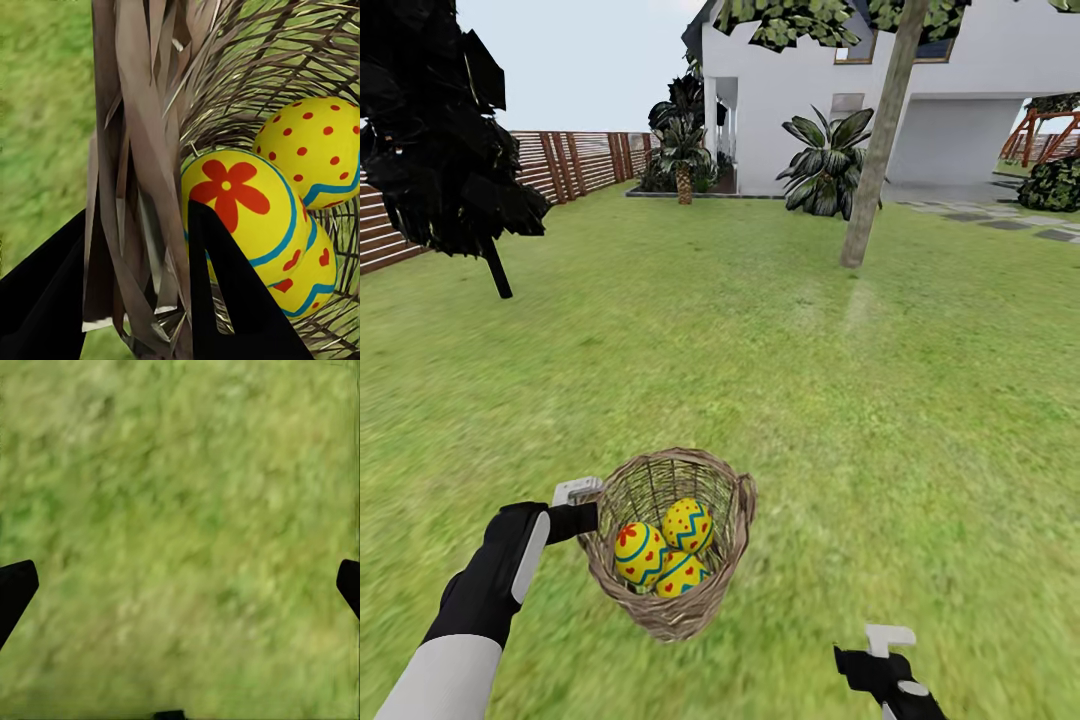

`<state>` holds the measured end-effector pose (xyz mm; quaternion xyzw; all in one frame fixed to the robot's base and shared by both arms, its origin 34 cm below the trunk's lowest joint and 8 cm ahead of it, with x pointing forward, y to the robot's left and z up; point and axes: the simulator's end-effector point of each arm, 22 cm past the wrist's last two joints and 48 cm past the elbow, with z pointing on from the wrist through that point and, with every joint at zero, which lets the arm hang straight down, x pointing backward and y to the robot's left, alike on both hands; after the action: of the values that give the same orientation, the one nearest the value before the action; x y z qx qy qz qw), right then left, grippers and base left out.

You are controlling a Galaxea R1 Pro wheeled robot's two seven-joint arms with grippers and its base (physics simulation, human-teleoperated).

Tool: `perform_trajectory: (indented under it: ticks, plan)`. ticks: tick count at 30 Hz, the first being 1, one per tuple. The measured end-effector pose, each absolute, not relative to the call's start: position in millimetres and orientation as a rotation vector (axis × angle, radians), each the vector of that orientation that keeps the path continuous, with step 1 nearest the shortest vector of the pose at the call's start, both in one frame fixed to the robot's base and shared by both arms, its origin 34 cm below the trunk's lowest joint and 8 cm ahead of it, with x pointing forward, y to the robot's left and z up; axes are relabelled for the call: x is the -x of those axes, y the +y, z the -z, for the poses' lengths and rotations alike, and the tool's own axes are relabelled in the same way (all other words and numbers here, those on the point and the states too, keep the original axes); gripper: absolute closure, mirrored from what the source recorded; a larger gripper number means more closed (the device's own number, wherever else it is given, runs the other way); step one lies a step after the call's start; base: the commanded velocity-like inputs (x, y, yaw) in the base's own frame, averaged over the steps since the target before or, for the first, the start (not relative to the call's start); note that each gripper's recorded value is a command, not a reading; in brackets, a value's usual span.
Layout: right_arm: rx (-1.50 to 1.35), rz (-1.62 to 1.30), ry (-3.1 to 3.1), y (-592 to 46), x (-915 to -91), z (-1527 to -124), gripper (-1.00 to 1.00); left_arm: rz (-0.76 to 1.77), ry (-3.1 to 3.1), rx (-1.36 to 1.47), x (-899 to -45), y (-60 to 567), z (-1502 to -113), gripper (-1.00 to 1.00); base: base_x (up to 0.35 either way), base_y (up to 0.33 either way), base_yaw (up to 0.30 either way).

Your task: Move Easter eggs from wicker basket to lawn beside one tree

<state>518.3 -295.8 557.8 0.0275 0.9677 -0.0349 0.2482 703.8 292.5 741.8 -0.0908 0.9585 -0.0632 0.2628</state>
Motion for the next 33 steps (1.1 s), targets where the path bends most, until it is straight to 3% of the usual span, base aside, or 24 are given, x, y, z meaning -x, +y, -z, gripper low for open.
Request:
perform_trajectory:
  ticks: [19,33]
  plan:
    - [-0.031,0.132,2.694,-304.5,-455.7,-552.8,-1.0,0.208,2.585,0.264,-702.7,287.3,-768.5,1.0,0.053,0.0,0.0]
    - [0.006,0.153,2.785,-308.7,-408.4,-554.6,-1.0,0.221,2.585,0.268,-699.9,284.3,-785.6,1.0,0.305,0.0,0.0]
